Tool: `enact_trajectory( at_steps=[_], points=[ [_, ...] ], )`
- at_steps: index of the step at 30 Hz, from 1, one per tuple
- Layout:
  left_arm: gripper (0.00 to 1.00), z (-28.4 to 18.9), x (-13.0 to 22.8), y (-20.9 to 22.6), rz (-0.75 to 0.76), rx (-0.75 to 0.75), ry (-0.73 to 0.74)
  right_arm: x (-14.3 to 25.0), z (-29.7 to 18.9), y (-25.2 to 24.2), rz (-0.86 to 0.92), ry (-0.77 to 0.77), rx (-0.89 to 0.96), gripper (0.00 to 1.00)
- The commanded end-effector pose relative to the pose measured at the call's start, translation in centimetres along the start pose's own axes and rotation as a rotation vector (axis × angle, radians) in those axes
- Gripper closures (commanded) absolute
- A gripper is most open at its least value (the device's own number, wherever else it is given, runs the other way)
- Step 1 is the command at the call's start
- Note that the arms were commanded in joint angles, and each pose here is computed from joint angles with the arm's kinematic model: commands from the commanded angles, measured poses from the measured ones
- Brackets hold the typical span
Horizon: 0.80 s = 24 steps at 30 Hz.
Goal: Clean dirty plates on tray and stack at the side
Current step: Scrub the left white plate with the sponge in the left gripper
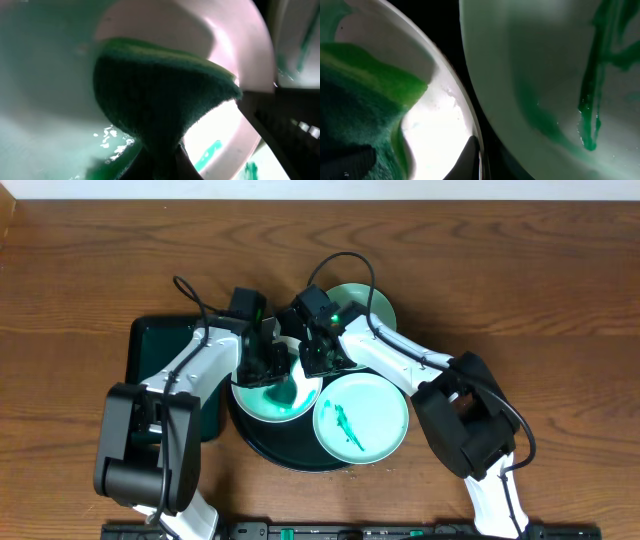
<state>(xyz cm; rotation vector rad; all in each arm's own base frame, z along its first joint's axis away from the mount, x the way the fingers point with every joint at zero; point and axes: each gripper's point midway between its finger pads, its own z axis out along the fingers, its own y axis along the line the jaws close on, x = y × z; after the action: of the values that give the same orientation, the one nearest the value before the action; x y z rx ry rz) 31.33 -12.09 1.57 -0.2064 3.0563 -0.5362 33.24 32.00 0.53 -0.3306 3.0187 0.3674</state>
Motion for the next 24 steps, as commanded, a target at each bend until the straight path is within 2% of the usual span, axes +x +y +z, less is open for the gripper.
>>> enact_trajectory(
  at_steps=[1,4,9,15,18,21,24],
  points=[
    [0.93,-0.4,-1.7,5.6,-0.150,-0.305,-0.109,1.1,1.8,-0.2,-0.017,0.046,0.010,0.99],
    [0.93,-1.1,-1.6,7.4,-0.195,-0.411,-0.136,1.1,1.8,-0.2,-0.017,0.046,0.010,0.99],
    [0.93,-1.8,-0.6,9.0,-0.214,-0.506,-0.115,1.1,1.8,-0.2,-0.017,0.045,0.009,0.99],
    [0.93,-2.0,1.2,9.4,-0.223,-0.534,-0.046,1.1,1.8,-0.2,-0.016,0.045,0.009,0.99],
    [0.93,-0.9,2.5,6.9,-0.131,-0.376,0.065,1.1,1.8,-0.2,-0.016,0.045,0.009,0.99],
    [0.93,0.0,3.6,2.5,0.003,-0.105,0.160,1.1,1.8,-0.2,-0.016,0.045,0.009,0.99],
    [0.93,0.1,3.6,-0.5,0.077,0.072,0.171,1.1,1.8,-0.2,-0.016,0.045,0.009,0.99]
  ],
)
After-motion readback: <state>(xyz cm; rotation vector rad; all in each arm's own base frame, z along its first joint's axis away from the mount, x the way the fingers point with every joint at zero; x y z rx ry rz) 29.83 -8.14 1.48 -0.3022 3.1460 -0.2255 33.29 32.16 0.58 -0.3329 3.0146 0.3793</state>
